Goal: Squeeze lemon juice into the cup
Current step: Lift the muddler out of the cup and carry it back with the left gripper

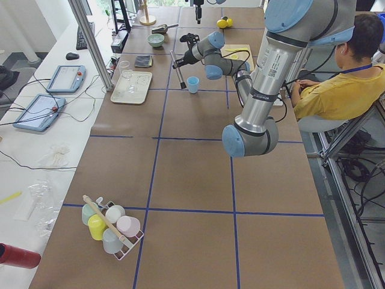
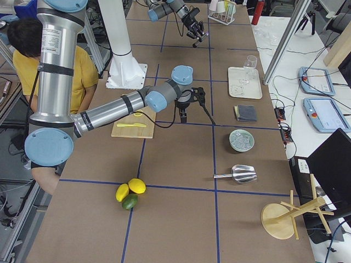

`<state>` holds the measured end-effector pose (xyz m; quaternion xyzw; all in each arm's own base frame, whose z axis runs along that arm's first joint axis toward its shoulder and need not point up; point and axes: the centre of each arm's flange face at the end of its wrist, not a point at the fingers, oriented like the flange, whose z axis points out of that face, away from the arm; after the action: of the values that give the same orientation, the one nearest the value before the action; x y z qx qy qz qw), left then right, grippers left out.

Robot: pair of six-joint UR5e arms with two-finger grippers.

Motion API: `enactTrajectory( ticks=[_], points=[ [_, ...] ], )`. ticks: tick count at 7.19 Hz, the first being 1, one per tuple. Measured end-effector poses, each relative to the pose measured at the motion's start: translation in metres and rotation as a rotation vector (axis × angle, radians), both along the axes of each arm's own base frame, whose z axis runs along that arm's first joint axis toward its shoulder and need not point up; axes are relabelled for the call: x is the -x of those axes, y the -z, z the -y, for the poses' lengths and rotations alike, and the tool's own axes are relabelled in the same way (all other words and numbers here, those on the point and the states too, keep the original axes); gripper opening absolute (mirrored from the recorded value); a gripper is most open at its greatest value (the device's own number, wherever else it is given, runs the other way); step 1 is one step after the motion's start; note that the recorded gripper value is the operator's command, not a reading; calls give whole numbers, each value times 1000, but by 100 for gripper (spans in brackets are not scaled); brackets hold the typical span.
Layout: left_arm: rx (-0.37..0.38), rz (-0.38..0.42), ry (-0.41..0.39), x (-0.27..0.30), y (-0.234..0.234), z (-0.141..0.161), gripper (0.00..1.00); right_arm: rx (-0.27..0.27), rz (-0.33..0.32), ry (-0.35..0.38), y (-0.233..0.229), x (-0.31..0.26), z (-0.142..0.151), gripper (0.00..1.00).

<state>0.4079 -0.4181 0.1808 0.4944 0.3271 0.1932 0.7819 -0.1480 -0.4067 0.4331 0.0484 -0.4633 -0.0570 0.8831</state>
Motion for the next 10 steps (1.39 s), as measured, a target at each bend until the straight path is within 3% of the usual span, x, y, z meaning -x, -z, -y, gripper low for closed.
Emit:
enactTrajectory(
  ticks=[4,5,7,8,10],
  points=[
    [398,98,-111,82,-139,40,0,7,-4,-1,-3,-2,-3,100],
    [553,80,-74,95,-174,44,0,8,-5,-2,-4,-3,-4,100],
    [952,-23,17,109,-239,58,0,12,-8,-3,-6,-5,-7,100],
    [1044,-19,23,110,-267,61,0,14,-10,-4,-7,-6,-8,100],
    [1037,85,-44,115,-307,58,0,19,-12,-4,-9,-8,-11,100]
  ],
)
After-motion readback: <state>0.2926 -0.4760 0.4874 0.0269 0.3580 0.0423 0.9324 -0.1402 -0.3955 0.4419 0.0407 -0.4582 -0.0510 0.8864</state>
